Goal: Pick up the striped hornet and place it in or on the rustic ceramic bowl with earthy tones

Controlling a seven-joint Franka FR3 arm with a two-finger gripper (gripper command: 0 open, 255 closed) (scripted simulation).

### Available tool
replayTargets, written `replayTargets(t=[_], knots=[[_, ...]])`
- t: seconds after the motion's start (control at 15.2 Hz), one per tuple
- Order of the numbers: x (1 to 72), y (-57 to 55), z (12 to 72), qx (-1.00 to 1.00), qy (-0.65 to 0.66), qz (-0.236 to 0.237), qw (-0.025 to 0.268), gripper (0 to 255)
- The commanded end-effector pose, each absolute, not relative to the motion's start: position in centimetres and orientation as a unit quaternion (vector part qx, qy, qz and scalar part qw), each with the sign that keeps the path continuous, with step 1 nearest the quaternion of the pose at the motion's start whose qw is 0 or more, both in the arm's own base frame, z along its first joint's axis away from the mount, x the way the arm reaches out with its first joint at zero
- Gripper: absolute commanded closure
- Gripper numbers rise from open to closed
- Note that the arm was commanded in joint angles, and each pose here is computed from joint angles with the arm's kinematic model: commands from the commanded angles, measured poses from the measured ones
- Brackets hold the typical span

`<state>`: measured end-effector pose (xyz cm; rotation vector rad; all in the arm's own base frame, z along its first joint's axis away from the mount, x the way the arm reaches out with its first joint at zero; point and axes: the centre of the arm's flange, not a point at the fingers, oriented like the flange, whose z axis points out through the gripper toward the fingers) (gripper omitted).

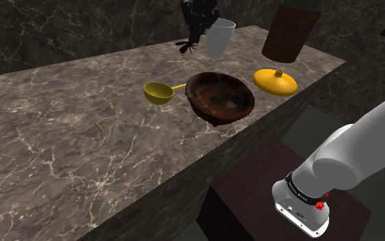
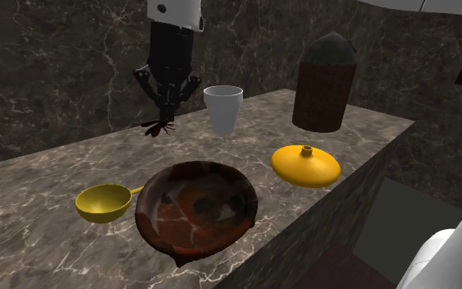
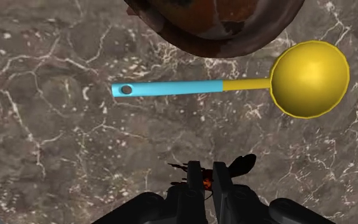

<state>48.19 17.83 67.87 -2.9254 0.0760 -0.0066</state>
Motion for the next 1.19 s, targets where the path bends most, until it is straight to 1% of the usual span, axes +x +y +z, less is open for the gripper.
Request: replayTargets(t=[0.0, 0.66, 1.12], knots=[[48.3, 17.8, 68.9, -0.994, 0.026, -0.002, 0.107, 255], [48.3, 17.8, 73.7, -0.994, 0.026, -0.002, 0.107, 255], [39.2, 19.1, 74.6, -0.994, 0.026, -0.002, 0.107, 255]])
